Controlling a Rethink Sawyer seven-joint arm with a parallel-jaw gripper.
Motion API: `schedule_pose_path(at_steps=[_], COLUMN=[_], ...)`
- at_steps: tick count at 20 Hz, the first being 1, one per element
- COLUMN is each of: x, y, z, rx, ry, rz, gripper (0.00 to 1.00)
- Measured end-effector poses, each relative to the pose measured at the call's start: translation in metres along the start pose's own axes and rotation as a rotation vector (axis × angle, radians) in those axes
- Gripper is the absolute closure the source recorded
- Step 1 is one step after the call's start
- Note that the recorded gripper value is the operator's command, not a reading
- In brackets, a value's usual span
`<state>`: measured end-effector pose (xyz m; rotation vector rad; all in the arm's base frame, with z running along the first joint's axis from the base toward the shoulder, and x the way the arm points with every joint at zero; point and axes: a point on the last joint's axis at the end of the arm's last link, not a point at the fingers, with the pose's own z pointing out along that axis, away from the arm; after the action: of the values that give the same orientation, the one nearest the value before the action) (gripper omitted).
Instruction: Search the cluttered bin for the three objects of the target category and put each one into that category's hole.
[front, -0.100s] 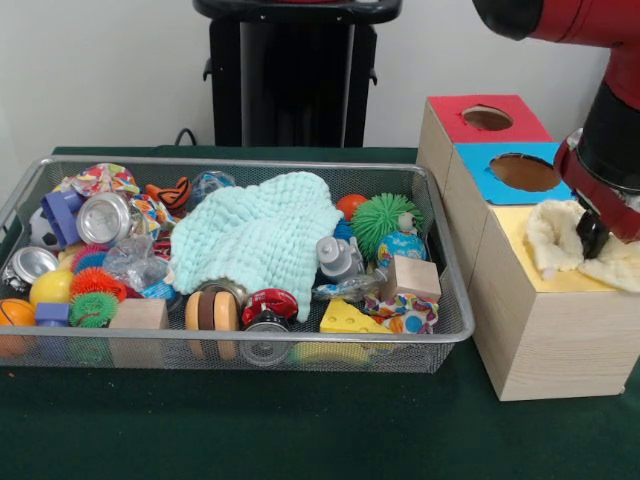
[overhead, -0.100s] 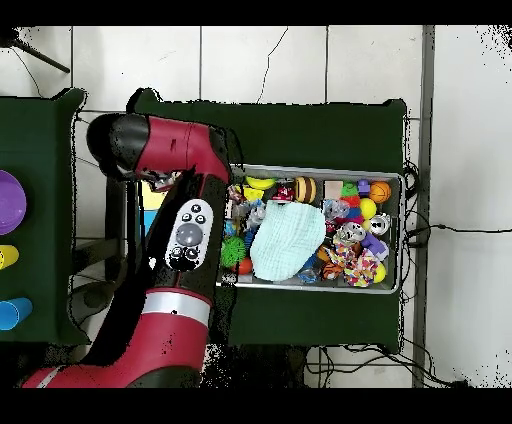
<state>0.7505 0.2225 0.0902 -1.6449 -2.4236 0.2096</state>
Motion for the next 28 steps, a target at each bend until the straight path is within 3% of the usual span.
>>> schedule_pose_path(at_steps=[3,14,18,28], x=[-0.009,-0.045,-0.044,-0.027], y=[0.005,0.026,0.029,0.015], z=[-0.020,-0.112,-0.140,-0.186], rx=[0.004,-0.146,-0.184,-0.206], ry=[-0.015,-0.126,-0.142,-0.135], rz=[-0.006,-0.009,-0.016,-0.021], gripper=[1.00,1.00,1.00,1.00])
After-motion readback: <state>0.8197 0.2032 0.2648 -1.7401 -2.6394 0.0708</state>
